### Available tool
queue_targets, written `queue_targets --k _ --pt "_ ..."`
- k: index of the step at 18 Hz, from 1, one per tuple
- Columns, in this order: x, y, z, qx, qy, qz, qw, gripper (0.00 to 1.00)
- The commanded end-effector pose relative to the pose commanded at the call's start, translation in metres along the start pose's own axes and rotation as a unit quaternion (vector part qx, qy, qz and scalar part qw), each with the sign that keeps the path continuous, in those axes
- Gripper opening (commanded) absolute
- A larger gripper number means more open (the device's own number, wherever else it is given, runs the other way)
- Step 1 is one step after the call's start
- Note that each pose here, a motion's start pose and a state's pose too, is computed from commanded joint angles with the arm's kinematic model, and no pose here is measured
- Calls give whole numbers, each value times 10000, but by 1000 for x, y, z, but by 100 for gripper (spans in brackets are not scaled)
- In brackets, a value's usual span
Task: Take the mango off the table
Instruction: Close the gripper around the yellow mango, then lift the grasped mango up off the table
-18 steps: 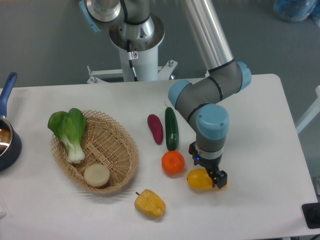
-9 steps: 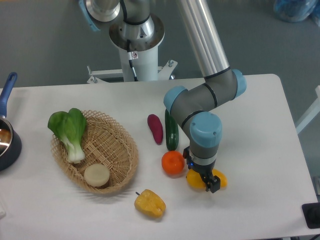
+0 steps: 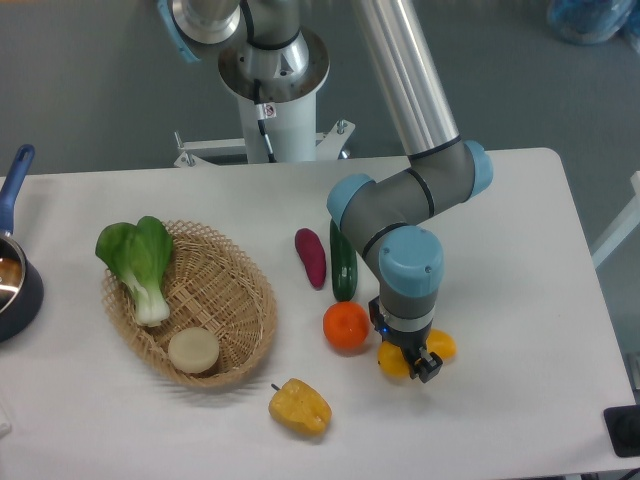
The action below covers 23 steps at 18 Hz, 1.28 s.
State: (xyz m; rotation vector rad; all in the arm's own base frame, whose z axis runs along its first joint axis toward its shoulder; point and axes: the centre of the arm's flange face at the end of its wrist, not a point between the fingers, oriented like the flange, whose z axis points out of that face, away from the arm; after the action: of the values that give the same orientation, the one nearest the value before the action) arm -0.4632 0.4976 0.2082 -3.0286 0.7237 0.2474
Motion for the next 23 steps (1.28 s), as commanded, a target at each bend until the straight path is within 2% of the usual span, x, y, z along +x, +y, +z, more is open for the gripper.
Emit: queue_targets --k 4,7,9,11,14,17,23 --pt "0 6 -37 -129 -255 -159 9995 59" --pt "-5 21 -64 -82 -452 -871 9951 57" --pt "-10 39 -83 -60 -590 -1097 9922 56" --pt "-13 51 -87 -36 -605 -1246 9904 56" --pt "-18 65 -94 56 -649 -1966 9783 56" --pt "-18 74 -110 46 -744 -2053 9759 55" --pt "-27 90 -121 -42 -437 -2033 9781 55"
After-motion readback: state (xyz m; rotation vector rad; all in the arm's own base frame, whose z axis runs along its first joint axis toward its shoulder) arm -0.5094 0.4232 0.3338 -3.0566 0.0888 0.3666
